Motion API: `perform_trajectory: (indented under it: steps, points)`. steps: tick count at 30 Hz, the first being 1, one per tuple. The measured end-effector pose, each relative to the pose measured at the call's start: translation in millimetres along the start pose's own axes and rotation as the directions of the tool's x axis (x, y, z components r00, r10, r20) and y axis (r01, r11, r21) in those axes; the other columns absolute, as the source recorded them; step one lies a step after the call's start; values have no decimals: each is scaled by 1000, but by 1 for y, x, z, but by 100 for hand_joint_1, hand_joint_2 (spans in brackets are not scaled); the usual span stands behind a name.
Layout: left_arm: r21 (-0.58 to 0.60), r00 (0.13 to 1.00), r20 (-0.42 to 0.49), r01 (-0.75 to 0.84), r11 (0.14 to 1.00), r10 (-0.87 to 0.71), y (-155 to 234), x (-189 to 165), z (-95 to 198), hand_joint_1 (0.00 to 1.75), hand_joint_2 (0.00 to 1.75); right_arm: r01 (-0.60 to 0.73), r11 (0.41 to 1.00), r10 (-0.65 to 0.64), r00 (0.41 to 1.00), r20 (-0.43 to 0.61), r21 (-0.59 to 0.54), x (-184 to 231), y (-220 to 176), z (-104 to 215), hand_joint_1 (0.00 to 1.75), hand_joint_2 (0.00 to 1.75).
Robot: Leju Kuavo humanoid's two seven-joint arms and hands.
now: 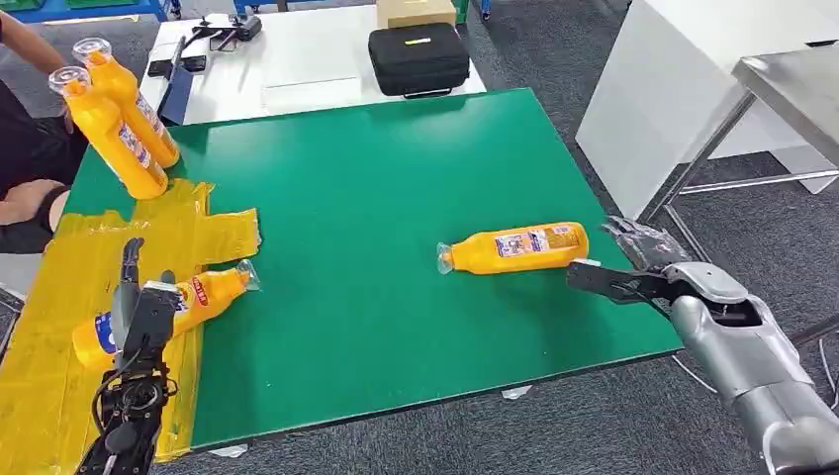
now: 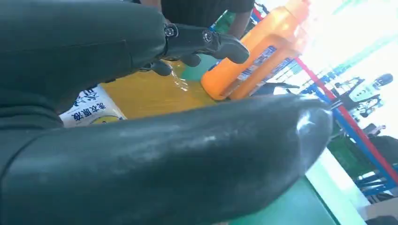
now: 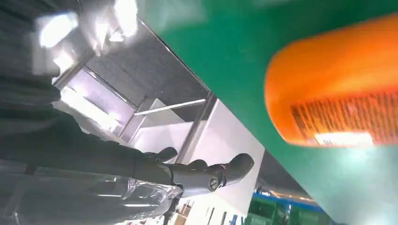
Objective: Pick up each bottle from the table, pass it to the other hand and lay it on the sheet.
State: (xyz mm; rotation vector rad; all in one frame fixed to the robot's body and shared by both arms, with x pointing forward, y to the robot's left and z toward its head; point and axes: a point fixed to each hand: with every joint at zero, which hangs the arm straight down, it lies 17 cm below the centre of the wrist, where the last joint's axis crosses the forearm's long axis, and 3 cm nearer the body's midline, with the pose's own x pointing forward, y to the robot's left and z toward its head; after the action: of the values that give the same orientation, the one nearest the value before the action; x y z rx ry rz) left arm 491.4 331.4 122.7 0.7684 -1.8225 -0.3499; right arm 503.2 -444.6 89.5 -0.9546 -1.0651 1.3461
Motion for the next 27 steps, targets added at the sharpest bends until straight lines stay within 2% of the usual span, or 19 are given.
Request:
perform_trajectory:
  steps: [7,10,27]
  points:
    - [11,1000,14,-23,1000,23,1,9,3,0,0,8,995,-5,999,33,-101,13,-15,-7,0,175]
    - [12,999,22,-27,1000,27,2,11,11,0,0,6,989,5,997,75,-150,32,-20,-4,0,175]
    - [22,997,49,-60,998,58,2,26,8,0,0,14,994,-1,993,122,-110,67,-6,-21,0,175]
